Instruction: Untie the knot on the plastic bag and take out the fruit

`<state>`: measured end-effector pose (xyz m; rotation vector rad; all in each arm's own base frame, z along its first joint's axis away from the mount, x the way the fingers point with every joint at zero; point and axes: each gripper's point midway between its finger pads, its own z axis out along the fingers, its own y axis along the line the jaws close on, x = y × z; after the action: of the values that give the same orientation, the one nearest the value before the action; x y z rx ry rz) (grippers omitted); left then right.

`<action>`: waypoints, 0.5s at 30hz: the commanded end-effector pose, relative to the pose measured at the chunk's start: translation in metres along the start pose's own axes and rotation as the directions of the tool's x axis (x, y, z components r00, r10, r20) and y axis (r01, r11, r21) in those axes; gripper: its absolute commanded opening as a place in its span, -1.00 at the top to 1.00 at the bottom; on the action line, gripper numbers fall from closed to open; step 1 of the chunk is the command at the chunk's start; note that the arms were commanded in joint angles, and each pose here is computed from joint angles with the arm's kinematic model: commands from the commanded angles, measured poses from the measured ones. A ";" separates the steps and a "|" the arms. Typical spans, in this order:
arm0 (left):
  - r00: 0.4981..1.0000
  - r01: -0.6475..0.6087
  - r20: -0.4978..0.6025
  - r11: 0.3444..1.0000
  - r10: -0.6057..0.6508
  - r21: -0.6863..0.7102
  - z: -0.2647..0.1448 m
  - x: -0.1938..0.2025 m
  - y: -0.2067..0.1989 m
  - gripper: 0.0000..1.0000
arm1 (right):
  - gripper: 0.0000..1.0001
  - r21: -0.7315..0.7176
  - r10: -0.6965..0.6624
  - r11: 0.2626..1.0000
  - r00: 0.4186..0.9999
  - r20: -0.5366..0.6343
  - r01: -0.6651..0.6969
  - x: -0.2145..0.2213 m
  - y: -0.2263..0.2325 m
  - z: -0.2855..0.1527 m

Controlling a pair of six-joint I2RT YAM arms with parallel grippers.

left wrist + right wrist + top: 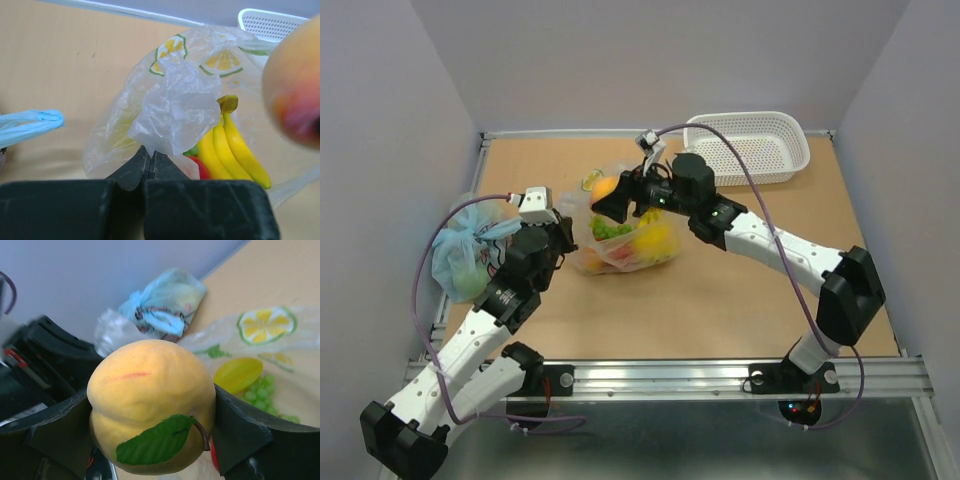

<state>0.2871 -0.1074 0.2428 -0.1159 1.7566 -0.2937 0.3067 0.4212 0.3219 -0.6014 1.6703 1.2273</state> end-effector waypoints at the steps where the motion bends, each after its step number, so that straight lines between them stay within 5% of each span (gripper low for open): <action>1: 0.998 0.034 0.047 0.999 -0.034 0.003 0.002 -0.012 -0.003 1.00 | 0.88 -0.083 0.067 0.994 0.996 -0.057 -0.072 0.030 0.008 0.003; 9: 0.998 0.056 -0.021 0.998 -0.056 -0.017 0.002 0.013 0.003 1.00 | 0.85 -0.068 -0.136 0.987 0.984 0.114 0.144 -0.071 0.027 0.014; 15: 0.996 0.016 -0.082 0.999 -0.018 -0.027 0.010 0.028 0.002 1.00 | 0.85 0.012 -0.178 0.984 0.961 0.210 0.180 -0.144 -0.010 0.004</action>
<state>0.2869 -0.1111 0.2167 -0.1450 1.8292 -0.3033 0.3441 0.4311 0.3843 -0.6399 1.5463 1.1764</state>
